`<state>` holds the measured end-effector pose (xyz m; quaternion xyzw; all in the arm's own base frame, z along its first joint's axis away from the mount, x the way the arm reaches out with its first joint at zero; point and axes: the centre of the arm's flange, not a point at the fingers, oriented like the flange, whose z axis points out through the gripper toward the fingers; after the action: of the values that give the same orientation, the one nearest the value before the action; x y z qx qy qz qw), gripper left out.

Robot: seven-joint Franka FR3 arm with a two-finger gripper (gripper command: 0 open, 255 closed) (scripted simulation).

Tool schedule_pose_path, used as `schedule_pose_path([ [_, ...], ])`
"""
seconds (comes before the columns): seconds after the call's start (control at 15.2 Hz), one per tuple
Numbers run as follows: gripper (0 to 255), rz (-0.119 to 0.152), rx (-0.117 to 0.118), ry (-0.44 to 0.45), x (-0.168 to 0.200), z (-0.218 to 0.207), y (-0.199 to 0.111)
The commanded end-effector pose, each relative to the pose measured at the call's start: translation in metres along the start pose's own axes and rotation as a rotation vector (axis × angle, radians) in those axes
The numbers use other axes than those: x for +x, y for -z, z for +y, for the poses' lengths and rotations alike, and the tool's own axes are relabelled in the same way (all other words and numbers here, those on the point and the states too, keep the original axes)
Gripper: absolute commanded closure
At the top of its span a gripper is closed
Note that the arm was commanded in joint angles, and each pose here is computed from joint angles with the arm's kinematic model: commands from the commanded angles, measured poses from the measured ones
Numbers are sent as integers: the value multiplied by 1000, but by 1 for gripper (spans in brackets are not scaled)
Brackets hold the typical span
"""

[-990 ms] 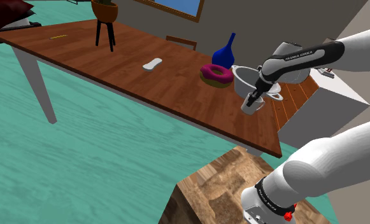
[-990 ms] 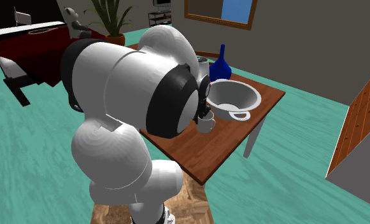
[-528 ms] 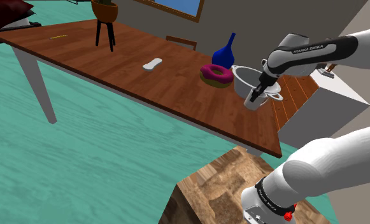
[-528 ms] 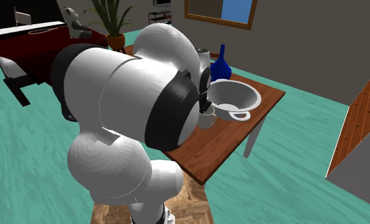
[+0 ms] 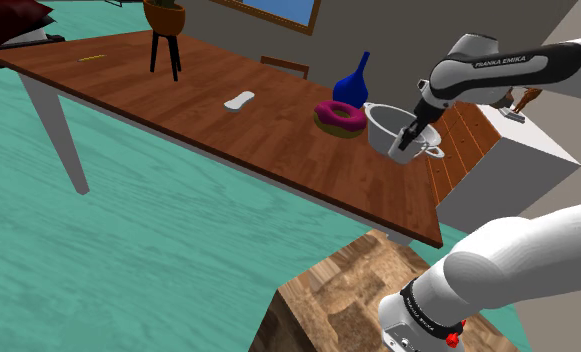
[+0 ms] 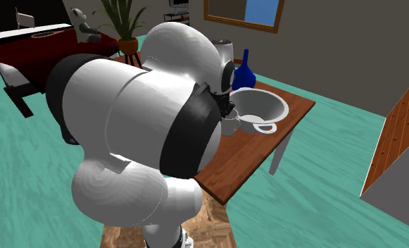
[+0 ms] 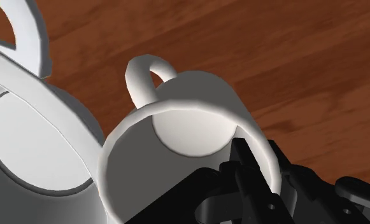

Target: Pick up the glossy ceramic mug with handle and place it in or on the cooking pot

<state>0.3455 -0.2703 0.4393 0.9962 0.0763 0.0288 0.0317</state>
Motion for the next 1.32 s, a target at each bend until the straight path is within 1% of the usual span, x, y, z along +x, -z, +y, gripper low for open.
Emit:
schedule_pose_path([
  [0.0,255,0,0,0,0,1,11],
  [1.25,255,0,0,0,6,8,111],
])
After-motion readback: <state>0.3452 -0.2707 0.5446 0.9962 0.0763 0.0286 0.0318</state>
